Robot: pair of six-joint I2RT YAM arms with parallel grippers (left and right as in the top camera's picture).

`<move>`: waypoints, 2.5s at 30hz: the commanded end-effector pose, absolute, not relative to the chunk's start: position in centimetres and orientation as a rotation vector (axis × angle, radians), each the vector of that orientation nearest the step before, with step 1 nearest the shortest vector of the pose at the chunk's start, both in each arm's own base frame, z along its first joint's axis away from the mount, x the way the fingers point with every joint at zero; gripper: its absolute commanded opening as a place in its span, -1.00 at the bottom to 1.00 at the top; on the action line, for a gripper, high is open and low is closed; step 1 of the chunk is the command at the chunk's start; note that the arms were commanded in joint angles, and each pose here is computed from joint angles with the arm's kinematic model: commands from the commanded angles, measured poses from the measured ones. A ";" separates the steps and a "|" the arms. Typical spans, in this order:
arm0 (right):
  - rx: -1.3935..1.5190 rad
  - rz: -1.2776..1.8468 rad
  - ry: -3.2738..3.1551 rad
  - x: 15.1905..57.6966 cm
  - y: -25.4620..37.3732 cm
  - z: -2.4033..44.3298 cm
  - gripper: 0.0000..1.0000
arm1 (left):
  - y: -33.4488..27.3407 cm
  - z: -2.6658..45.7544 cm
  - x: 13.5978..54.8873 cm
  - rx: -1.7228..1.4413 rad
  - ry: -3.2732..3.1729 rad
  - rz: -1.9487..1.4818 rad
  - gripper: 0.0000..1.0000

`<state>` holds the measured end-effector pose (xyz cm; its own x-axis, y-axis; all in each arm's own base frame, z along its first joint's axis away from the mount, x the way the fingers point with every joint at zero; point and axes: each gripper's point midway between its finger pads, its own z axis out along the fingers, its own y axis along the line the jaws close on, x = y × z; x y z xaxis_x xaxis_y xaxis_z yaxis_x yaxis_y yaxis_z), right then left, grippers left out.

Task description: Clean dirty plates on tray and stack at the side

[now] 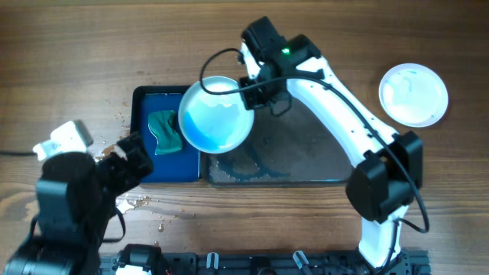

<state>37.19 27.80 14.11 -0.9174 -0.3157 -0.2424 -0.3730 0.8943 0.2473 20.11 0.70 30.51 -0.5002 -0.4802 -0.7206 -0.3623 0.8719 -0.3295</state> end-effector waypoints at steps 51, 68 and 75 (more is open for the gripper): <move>-1.463 -0.962 1.259 33.7 45.5 31.4 -0.91 | 2.1 32.4 16.1 -0.623 2.024 -0.165 1.00; -1.293 -0.709 1.446 34.9 45.4 29.9 -0.90 | 2.1 32.1 15.9 -0.623 2.039 -0.162 1.00; -1.150 -0.815 1.481 36.1 43.6 31.2 -0.92 | 2.0 31.8 15.8 -0.622 2.053 -0.161 1.00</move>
<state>35.45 44.10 31.10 0.0514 -0.9561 -0.2884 -0.2687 0.2649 -0.9261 16.03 1.85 31.15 -0.4437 -0.4864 -0.7527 -0.3671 0.8649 -0.3424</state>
